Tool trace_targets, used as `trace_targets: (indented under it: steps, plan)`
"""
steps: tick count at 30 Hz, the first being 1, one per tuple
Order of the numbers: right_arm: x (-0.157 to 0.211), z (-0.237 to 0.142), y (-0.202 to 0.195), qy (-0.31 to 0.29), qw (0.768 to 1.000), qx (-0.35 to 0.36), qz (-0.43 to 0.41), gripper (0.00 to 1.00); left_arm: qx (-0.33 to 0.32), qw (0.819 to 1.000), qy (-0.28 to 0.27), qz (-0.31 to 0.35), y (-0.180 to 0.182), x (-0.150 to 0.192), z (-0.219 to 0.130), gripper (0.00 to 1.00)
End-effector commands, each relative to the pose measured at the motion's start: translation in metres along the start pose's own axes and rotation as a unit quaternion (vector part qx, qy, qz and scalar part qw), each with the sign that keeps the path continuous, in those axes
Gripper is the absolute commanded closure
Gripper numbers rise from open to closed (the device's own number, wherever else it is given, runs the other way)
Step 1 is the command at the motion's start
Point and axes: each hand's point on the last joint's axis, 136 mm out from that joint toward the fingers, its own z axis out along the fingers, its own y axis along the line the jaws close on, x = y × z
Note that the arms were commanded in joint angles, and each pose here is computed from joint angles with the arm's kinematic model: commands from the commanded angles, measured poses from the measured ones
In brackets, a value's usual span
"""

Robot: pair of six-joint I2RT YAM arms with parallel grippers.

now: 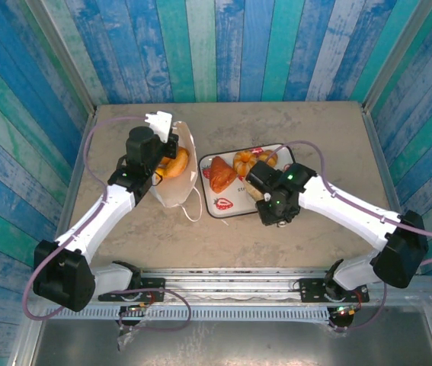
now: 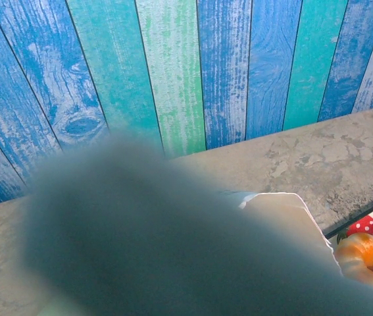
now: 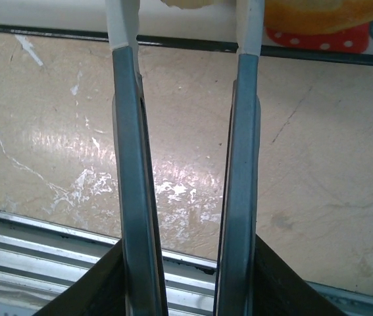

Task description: Take the fake bread out of the paper bag

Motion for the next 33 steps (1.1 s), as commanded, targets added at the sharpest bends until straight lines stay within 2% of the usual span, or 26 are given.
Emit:
trace_targets:
  steps: [1, 7, 13, 33]
  plan:
    - [-0.003, -0.003, 0.014, -0.004, 1.000, -0.017, -0.007, 0.57, 0.004, 0.999, -0.042, -0.012, 0.001, -0.026, -0.007, 1.00]
    - [-0.005, -0.002, 0.034, 0.000, 0.999, -0.041, -0.026, 0.56, 0.013, 0.999, -0.045, -0.015, -0.003, -0.028, -0.005, 1.00]
    - [-0.008, -0.011, 0.038, -0.012, 0.998, -0.053, -0.028, 0.56, 0.015, 0.999, -0.045, -0.014, -0.003, -0.029, -0.005, 1.00]
    - [-0.024, -0.034, 0.025, -0.063, 0.997, -0.054, -0.001, 0.55, 0.014, 0.999, -0.050, -0.013, -0.003, -0.031, -0.009, 1.00]
